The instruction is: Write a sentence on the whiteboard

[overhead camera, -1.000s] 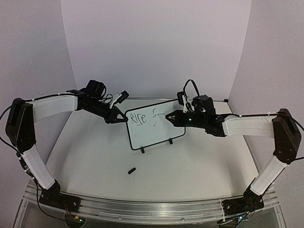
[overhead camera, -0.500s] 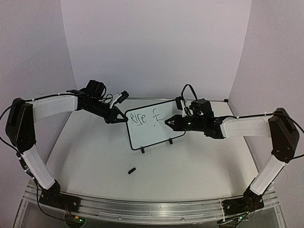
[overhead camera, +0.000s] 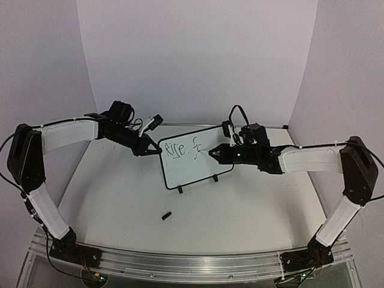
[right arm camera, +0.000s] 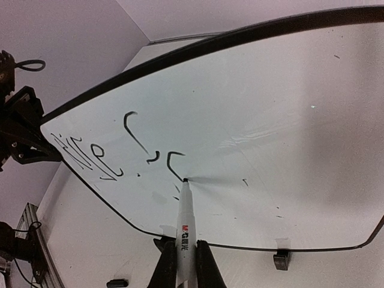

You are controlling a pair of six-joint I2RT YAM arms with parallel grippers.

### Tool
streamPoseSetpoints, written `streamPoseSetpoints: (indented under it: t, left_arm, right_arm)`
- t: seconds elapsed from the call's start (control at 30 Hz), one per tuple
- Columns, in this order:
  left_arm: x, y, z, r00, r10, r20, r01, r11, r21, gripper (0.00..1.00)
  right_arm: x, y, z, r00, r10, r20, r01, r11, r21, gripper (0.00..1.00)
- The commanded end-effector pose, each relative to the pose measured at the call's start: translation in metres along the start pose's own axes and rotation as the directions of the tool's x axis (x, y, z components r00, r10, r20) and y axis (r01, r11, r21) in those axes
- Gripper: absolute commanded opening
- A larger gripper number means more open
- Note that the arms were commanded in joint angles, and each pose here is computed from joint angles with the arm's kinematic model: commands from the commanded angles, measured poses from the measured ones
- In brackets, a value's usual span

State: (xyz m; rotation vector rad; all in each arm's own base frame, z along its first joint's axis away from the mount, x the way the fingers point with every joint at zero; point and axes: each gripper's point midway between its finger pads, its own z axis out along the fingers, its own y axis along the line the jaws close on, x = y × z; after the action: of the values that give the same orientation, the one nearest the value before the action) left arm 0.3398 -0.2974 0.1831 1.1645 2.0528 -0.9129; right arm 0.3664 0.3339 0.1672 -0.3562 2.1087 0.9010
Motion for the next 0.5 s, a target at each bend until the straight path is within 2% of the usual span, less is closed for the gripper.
streamPoseSetpoints:
  t: [0.0, 0.47]
  left_arm:
    - [0.0396, 0.0010, 0.0155, 0.989, -0.048, -0.143, 0.047, 0.999, -0.008, 0.00]
    - [0.0402, 0.0013, 0.0161, 0.988, -0.048, -0.145, 0.047, 0.999, -0.007, 0.00]
  right_arm:
    - [-0.0487, 0.0151, -0.0130, 0.990, -0.039, 0.133, 0.040, 0.999, -0.001, 0.00]
    - [-0.0543, 0.0190, -0.0188, 0.987, -0.051, 0.152, 0.053, 0.999, -0.007, 0.00]
